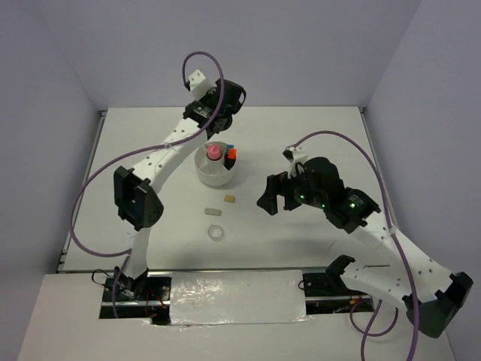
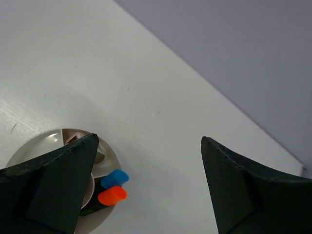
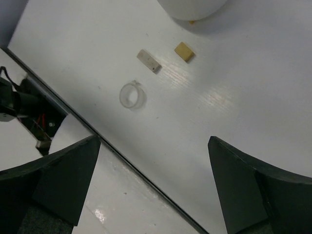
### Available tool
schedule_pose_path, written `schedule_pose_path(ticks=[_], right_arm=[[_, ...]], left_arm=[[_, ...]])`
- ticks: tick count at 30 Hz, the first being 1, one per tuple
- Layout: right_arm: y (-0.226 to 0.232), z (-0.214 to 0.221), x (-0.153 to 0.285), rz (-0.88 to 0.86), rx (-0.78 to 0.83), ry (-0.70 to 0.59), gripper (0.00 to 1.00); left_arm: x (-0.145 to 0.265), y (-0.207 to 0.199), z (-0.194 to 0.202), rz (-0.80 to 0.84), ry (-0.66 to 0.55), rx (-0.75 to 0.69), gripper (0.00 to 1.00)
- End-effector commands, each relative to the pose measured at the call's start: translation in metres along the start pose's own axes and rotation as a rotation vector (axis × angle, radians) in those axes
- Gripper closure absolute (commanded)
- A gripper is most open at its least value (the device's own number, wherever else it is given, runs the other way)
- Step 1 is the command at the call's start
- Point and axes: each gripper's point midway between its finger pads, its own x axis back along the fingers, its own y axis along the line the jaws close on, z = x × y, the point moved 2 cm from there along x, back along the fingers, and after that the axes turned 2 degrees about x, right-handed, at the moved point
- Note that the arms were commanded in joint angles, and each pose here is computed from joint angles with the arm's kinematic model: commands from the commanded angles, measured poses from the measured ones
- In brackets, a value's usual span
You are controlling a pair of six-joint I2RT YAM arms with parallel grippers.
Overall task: Sort the stationery into containers
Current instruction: Place the stationery in the storage box, then pick up the stationery from the center of the board.
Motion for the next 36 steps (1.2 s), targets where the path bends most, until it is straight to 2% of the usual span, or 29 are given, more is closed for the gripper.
schedule_pose_path(ticks=[1,5,7,8,9,11,12,13,14,15,17,18,22,26,30,36], right_arm=[[-0.005,0.006,-0.03,-0.01,0.03,0.029,0.0],[-0.013,0.013,-0.063,0.041,-0.015,0.086,0.0],[-0.025,0.019,-0.08,0.13,-0.066,0.121,0.0],[-0.026,0.021,-0.084,0.165,-0.088,0.128,0.0],[-0.036,0.017,-0.086,0.27,-0.148,0.103,0.0],[-0.043,0.019,-0.09,0.359,-0.202,0.095,0.0],[-0.044,0.02,-0.09,0.392,-0.278,0.072,0.0],[-0.052,0.019,-0.087,0.443,-0.312,0.042,0.0],[-0.053,0.019,-0.081,0.455,-0.342,0.015,0.0],[-0.054,0.016,-0.078,0.464,-0.388,-0.019,0.0],[-0.055,0.012,-0.069,0.468,-0.404,-0.067,0.0],[-0.056,0.01,-0.062,0.465,-0.403,-0.089,0.0],[-0.053,0.016,-0.054,0.44,-0.377,-0.061,0.0],[-0.048,0.031,-0.052,0.389,-0.395,-0.032,0.0],[-0.045,0.039,-0.046,0.356,-0.437,-0.041,0.0],[-0.047,0.045,-0.036,0.361,-0.435,-0.046,0.0]], left_arm=[[0.065,-0.04,-0.092,0.222,-0.13,0.029,0.01],[0.109,-0.011,-0.134,0.224,-0.179,-0.083,0.01],[0.114,0.014,-0.129,0.187,-0.157,-0.195,0.01],[0.129,0.025,-0.139,0.203,-0.155,-0.211,0.01],[0.126,0.04,-0.121,0.19,-0.103,-0.279,0.01],[0.137,0.072,-0.107,0.168,-0.025,-0.344,0.01],[0.125,0.098,-0.076,0.126,0.048,-0.423,0.01],[0.135,0.111,-0.064,0.151,0.101,-0.441,0.01],[0.133,0.121,-0.047,0.169,0.141,-0.466,0.01],[0.133,0.145,-0.01,0.197,0.246,-0.529,0.01],[0.133,0.153,0.02,0.265,0.313,-0.528,0.02],[0.133,0.173,0.05,0.261,0.375,-0.57,0.02],[0.137,0.182,0.09,0.315,0.449,-0.574,0.01],[0.122,0.184,0.112,0.32,0.455,-0.624,0.01],[0.098,0.192,0.139,0.225,0.512,-0.715,0.01],[0.084,0.197,0.168,0.208,0.568,-0.728,0.01]])
